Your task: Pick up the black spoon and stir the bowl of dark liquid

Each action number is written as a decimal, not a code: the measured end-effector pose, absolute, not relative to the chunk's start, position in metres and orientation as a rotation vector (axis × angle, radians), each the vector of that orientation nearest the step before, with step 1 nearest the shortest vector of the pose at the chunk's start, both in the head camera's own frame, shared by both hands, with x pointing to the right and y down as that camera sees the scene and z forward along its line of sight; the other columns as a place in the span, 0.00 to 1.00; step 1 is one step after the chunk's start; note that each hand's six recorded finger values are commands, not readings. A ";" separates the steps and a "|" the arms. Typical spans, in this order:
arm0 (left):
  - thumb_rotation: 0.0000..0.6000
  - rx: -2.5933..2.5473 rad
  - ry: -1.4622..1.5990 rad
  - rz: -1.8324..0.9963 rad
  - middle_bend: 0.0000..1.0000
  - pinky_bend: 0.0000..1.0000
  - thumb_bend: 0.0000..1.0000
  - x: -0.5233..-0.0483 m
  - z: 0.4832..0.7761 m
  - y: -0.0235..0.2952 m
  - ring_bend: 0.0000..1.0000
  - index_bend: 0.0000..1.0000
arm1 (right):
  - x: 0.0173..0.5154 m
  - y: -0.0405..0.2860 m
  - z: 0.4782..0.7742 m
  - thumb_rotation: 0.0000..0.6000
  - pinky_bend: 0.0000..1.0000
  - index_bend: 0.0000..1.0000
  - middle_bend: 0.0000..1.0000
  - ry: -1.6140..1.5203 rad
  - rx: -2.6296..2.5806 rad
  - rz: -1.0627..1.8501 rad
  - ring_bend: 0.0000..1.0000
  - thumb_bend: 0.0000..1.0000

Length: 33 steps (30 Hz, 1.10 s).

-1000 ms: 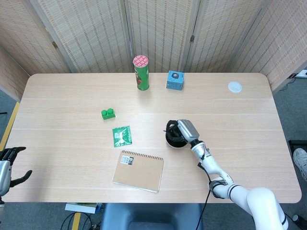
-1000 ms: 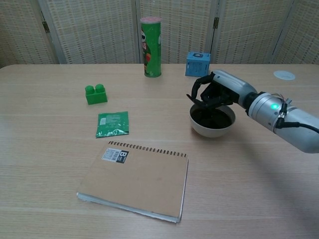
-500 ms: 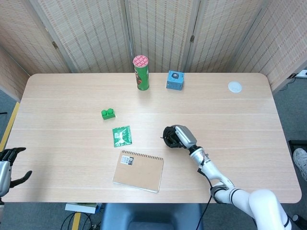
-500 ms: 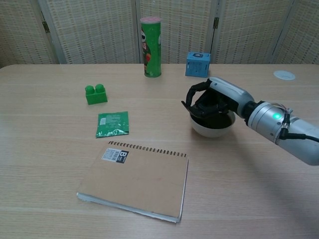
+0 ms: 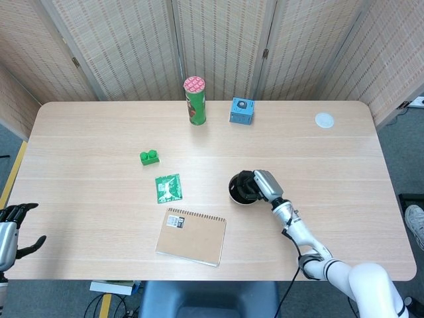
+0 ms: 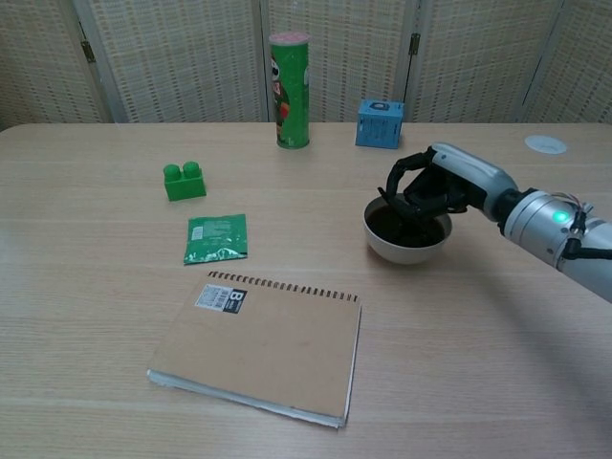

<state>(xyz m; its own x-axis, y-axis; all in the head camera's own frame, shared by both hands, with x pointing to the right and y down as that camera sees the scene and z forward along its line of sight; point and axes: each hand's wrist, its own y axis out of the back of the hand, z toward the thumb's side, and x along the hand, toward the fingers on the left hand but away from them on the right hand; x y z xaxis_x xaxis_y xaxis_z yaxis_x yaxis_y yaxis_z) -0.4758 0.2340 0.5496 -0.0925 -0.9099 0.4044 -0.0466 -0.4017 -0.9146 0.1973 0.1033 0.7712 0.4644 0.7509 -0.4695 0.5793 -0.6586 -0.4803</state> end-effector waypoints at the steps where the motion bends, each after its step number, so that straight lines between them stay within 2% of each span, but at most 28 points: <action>1: 1.00 -1.481 1.079 -1.578 0.31 0.27 0.23 -0.476 0.549 0.234 0.25 0.27 | 0.197 0.102 0.772 1.00 1.00 0.75 0.91 -1.145 -2.459 0.979 1.00 0.45; 9: 1.00 -1.471 1.084 -1.586 0.31 0.27 0.23 -0.479 0.547 0.235 0.25 0.27 | 0.176 0.093 0.776 1.00 1.00 0.75 0.91 -1.160 -2.474 0.957 1.00 0.45; 18: 1.00 -1.472 1.085 -1.590 0.31 0.27 0.23 -0.481 0.547 0.236 0.25 0.27 | 0.160 0.104 0.773 1.00 1.00 0.76 0.92 -1.148 -2.529 0.890 1.00 0.45; 25: 1.00 -1.484 1.082 -1.589 0.31 0.27 0.23 -0.480 0.550 0.237 0.25 0.27 | 0.164 0.120 0.770 1.00 1.00 0.76 0.92 -1.099 -2.563 0.877 1.00 0.46; 33: 1.00 -1.483 1.086 -1.584 0.31 0.27 0.23 -0.479 0.549 0.237 0.25 0.27 | 0.183 0.123 0.770 1.00 1.00 0.76 0.92 -1.084 -2.528 0.923 1.00 0.46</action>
